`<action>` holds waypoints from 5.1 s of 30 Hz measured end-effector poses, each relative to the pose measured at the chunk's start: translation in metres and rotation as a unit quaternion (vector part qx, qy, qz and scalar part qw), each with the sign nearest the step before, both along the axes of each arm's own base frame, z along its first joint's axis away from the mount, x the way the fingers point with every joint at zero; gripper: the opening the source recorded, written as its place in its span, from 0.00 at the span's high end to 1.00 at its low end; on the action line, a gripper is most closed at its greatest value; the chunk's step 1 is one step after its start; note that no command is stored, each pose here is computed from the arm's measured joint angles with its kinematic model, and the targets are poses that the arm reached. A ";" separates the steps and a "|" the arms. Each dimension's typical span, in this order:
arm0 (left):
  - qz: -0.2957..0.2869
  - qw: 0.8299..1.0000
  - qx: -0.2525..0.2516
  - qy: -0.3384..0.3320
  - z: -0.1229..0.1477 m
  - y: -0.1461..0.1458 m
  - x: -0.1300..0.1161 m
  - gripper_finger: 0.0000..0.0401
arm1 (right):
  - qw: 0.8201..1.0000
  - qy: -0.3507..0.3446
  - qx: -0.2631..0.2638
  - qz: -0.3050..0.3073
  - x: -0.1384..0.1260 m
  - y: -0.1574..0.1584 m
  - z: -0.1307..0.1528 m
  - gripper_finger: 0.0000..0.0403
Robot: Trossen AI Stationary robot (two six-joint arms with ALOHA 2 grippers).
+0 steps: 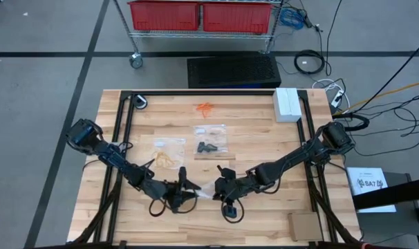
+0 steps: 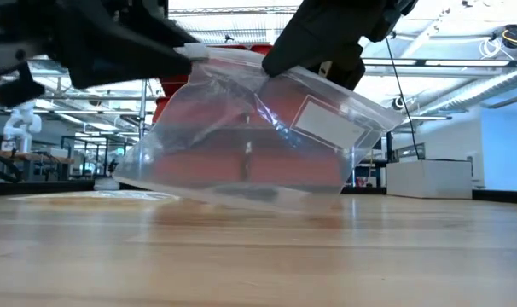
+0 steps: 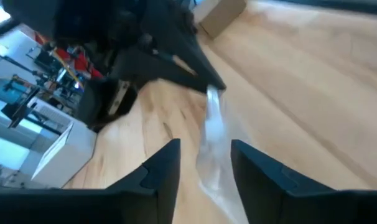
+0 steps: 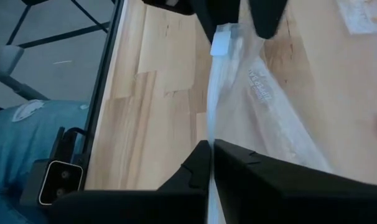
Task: Sort rubber bands
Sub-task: Open the zip bag
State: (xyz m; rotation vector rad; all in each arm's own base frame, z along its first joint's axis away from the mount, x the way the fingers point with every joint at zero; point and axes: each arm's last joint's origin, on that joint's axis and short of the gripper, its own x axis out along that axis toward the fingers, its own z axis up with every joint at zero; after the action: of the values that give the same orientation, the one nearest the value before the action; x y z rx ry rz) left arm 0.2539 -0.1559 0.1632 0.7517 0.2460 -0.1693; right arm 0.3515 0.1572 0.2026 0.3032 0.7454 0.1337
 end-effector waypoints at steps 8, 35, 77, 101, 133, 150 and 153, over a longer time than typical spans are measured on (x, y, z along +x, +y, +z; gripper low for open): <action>-0.001 1.000 0.002 0.004 -0.001 0.000 0.000 0.60 | 1.000 0.000 0.008 0.008 0.000 0.001 0.000 1.00; 0.029 0.990 -0.138 0.012 0.001 0.016 0.010 0.99 | 0.999 -0.004 -0.034 -0.034 -0.009 -0.009 0.016 0.84; 0.136 0.937 -0.320 -0.025 -0.001 0.063 0.024 1.00 | 0.983 -0.066 -0.150 -0.085 0.007 -0.045 0.025 0.76; 0.132 0.936 -0.326 -0.030 0.000 0.068 0.026 1.00 | 0.984 -0.020 -0.152 -0.095 0.006 -0.059 0.018 0.99; 0.137 0.940 -0.312 -0.007 0.001 0.101 0.032 1.00 | 0.985 -0.003 -0.168 -0.046 0.017 -0.079 0.047 0.70; 0.107 0.948 -0.301 0.001 0.002 0.131 0.037 1.00 | 0.981 0.039 -0.176 -0.073 0.017 -0.108 0.042 0.76; 0.105 0.947 -0.304 -0.002 0.004 0.134 0.037 1.00 | 0.981 0.038 -0.176 -0.074 0.017 -0.108 0.042 0.84</action>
State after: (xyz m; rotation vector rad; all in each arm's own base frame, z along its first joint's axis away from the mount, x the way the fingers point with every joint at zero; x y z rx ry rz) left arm 0.2905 -0.0216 0.1671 0.1088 0.2508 -0.0350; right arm 0.3684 0.0494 0.2444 0.0251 0.8049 -0.1522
